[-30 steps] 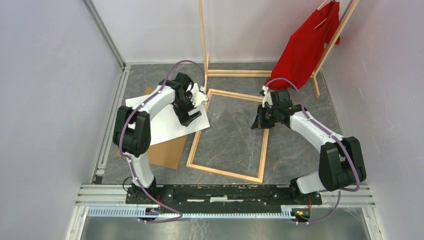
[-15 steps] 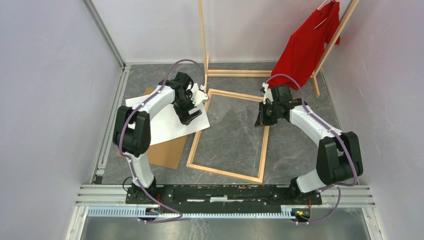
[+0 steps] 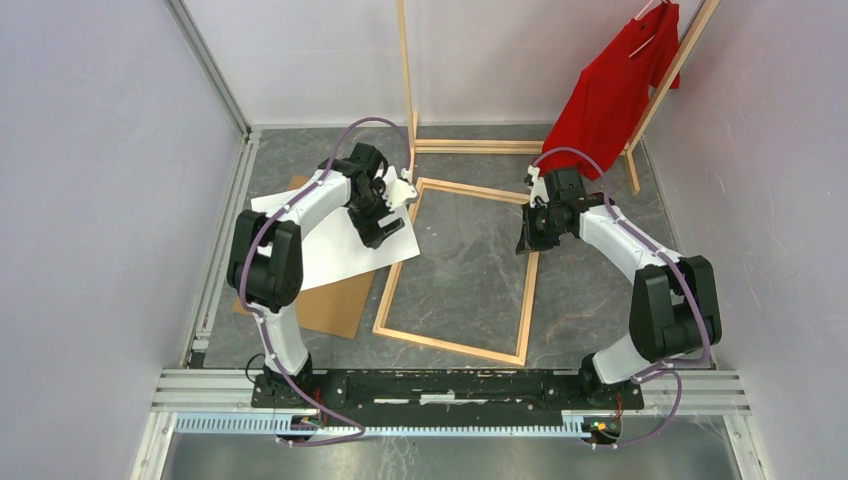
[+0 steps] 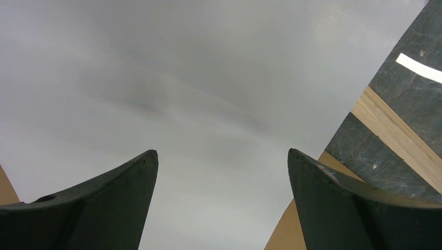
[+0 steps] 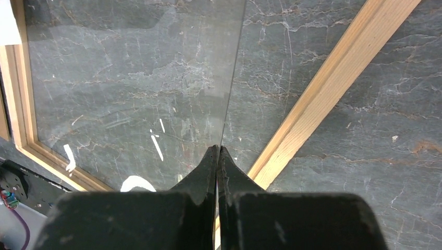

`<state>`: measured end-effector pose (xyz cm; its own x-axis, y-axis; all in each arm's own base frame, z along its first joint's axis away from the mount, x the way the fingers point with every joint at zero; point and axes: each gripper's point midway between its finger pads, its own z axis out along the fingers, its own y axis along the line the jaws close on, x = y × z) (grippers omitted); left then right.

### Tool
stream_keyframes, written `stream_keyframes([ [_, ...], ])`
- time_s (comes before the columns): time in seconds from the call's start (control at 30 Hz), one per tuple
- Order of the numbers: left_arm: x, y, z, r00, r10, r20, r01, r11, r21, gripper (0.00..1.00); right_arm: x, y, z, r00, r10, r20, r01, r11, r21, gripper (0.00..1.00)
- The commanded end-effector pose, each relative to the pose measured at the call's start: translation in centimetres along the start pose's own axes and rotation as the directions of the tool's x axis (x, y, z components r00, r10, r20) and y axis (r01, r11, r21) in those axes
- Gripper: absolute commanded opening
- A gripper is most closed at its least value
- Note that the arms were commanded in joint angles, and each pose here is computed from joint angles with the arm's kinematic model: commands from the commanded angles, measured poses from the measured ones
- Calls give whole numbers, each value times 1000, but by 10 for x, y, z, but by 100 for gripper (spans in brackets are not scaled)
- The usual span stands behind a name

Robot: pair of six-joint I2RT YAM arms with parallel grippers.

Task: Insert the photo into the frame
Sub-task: Adjust the photo frame item on the photo frame.

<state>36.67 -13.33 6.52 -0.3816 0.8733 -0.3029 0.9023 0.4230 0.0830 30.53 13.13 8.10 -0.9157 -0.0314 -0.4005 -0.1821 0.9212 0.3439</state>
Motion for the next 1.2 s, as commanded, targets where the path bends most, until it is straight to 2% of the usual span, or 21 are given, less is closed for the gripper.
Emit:
stream_keyframes([
  [0.0, -12, 9, -3, 1000, -12, 28, 13, 999, -33, 100, -14, -1, -3, 999, -26, 27, 26, 1000, 5, 0],
  [0.1, -14, 9, -3, 999, -13, 36, 14, 999, -32, 100, -15, -4, -4, 999, -25, 27, 25, 1000, 16, 0],
  [0.27, -13, 9, 0, 999, -16, 31, 17, 999, -29, 100, -26, 9, -9, 995, -34, 91, 39, 998, -57, 0],
  [0.77, -9, 12, 8, 1000, -20, 12, 20, 999, -34, 100, -39, 32, -27, 971, -73, 229, 110, 982, -155, 0],
  [1.17, -8, 11, 4, 1000, -14, 15, 14, 999, -37, 100, -27, 14, -7, 991, 2, 136, 14, 993, -116, 0],
])
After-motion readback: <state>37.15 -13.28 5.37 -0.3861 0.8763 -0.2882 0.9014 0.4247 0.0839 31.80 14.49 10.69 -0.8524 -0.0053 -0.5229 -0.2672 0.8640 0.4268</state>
